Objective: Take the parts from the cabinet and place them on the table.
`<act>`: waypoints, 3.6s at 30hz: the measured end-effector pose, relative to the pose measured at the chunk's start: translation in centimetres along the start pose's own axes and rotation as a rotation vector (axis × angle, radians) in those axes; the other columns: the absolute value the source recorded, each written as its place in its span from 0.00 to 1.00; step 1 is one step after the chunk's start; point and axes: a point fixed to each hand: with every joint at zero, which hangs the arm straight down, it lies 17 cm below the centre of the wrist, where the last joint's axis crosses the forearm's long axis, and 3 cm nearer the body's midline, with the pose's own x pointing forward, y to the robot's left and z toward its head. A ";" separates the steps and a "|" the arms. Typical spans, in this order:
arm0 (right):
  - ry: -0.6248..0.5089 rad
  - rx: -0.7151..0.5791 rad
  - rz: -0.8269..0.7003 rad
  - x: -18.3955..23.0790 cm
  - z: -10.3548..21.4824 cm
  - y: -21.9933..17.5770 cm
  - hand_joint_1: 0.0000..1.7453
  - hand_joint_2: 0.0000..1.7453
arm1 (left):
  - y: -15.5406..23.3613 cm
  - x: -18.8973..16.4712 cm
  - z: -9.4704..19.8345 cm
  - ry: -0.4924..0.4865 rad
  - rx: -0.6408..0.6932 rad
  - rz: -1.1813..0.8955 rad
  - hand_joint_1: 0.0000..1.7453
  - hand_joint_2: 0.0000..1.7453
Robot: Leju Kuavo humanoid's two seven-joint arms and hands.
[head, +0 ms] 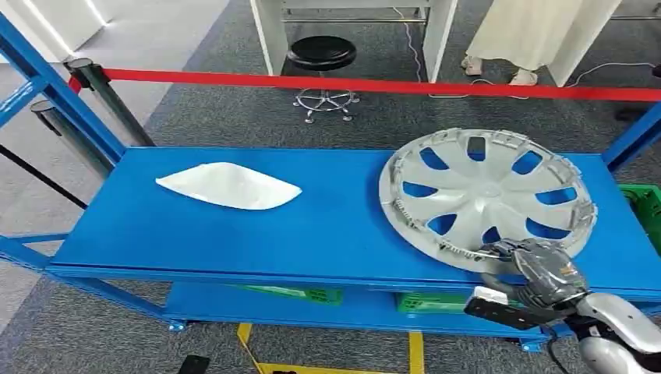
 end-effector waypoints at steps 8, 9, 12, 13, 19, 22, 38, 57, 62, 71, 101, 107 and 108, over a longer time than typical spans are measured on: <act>-0.032 -0.160 0.086 1.0 -2.3 -5.7 1.00 1.00 | 0.2 0.0 -0.2 0.017 0.017 -0.008 0.00 1.00; -0.037 -0.171 0.091 1.1 -2.4 -6.1 1.00 1.00 | 0.1 0.1 -0.2 0.016 0.017 -0.009 0.00 1.00; -0.049 -0.209 0.114 1.4 -3.0 -7.6 1.00 1.00 | -0.4 0.4 -0.2 0.013 0.008 -0.009 0.00 1.00; -0.052 -0.216 0.118 1.5 -3.1 -7.8 1.00 1.00 | -0.5 0.4 -0.1 0.014 0.006 -0.009 0.00 1.00; -0.066 -0.264 0.141 1.9 -4.3 -10.0 1.00 1.00 | -0.5 0.6 -0.2 0.011 0.005 -0.009 0.00 1.00; -0.078 -0.290 0.162 2.4 -4.6 -11.0 1.00 1.00 | -0.5 0.5 -0.2 0.013 0.008 -0.008 0.00 1.00; -0.120 -0.368 0.180 4.7 -6.7 -14.6 1.00 1.00 | 0.4 0.2 -0.4 0.057 0.068 -0.009 0.00 1.00; -0.195 -0.357 0.130 6.8 -6.7 -14.0 1.00 1.00 | 0.8 0.0 -0.4 0.068 0.100 -0.011 0.00 1.00; -0.189 -0.372 0.105 7.2 -6.5 -13.5 1.00 1.00 | 0.8 -0.1 -0.4 0.071 0.103 -0.007 0.00 1.00; -0.199 -0.482 0.028 8.8 -5.1 -14.7 1.00 1.00 | 1.0 0.0 -0.4 0.071 0.111 -0.005 0.00 1.00; -0.235 -0.758 -0.272 10.6 -1.4 -19.8 1.00 1.00 | 1.5 -0.6 -0.1 0.068 0.125 0.008 0.00 1.00; -0.211 -0.765 -0.271 9.8 -0.8 -19.5 1.00 1.00 | 1.3 -0.7 -0.1 0.068 0.120 0.009 0.00 1.00; -0.207 -0.762 -0.272 9.6 -0.8 -19.3 1.00 1.00 | 1.3 -0.6 -0.1 0.066 0.116 0.013 0.00 1.00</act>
